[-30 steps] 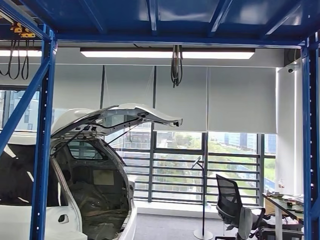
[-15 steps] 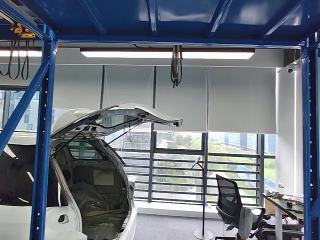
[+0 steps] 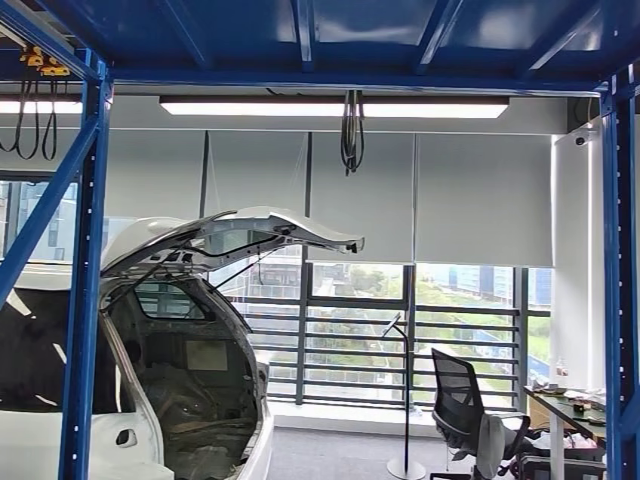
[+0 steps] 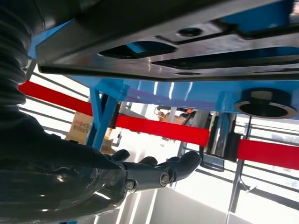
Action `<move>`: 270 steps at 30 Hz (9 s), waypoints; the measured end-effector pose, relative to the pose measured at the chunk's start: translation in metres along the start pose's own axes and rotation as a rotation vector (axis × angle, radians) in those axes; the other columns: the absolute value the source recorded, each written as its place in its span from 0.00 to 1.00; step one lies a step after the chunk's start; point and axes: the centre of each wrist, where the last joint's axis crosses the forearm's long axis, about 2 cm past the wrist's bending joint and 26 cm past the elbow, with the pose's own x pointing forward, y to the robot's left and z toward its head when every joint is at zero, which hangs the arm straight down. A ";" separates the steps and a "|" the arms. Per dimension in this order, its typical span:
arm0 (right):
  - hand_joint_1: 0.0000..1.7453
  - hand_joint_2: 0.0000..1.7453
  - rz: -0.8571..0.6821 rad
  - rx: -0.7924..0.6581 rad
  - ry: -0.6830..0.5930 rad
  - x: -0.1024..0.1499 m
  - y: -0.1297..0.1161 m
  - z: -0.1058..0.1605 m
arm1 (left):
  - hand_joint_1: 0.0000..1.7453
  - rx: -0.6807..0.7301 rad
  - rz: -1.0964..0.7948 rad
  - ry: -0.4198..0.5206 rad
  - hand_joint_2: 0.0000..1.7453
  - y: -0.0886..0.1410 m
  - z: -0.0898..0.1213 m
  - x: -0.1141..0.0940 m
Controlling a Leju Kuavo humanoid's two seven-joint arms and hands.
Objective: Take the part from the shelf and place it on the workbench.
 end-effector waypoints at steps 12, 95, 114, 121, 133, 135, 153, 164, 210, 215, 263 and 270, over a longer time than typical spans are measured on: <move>0.00 1.00 -0.085 0.078 -0.051 0.015 -0.011 -0.016 | 0.00 -0.015 -0.003 -0.010 0.00 -0.003 -0.001 0.001; 1.00 1.00 -1.430 -0.057 -0.966 0.068 -0.086 0.076 | 0.00 0.060 -0.011 -0.201 0.00 -0.006 -0.005 0.009; 1.00 1.00 -1.506 0.265 -1.398 0.135 -0.104 0.110 | 0.00 0.055 -0.026 -0.199 0.00 -0.004 -0.006 0.012; 1.00 1.00 -1.503 0.303 -1.438 0.145 -0.107 0.113 | 0.00 0.056 -0.018 -0.201 0.00 -0.003 -0.006 0.012; 1.00 1.00 -1.521 0.330 -1.429 0.148 -0.105 0.114 | 0.00 0.052 0.040 -0.196 0.00 0.001 -0.002 0.004; 1.00 1.00 -1.525 0.330 -1.426 0.148 -0.104 0.114 | 0.00 0.055 0.042 -0.193 0.00 0.003 -0.001 0.003; 1.00 1.00 -1.547 0.345 -1.393 0.145 -0.091 0.119 | 0.00 0.061 0.046 -0.166 0.00 0.017 0.003 -0.002; 1.00 1.00 -1.553 0.326 -1.395 0.143 -0.091 0.118 | 0.00 0.087 0.043 -0.118 0.00 0.029 0.008 -0.007; 1.00 1.00 -1.485 0.298 -1.490 0.139 -0.089 0.118 | 0.00 0.173 0.043 -0.026 0.00 0.067 0.016 -0.006; 1.00 1.00 -1.448 0.313 -1.476 0.138 -0.083 0.119 | 0.00 0.187 0.038 0.000 0.00 0.070 0.016 -0.005; 1.00 1.00 -1.330 0.312 -1.491 0.162 -0.082 0.127 | 0.00 0.183 -0.019 0.026 0.00 0.079 0.016 -0.001; 1.00 1.00 -1.342 0.319 -1.503 0.168 -0.083 0.130 | 0.00 0.186 -0.010 0.048 0.00 0.077 0.017 -0.004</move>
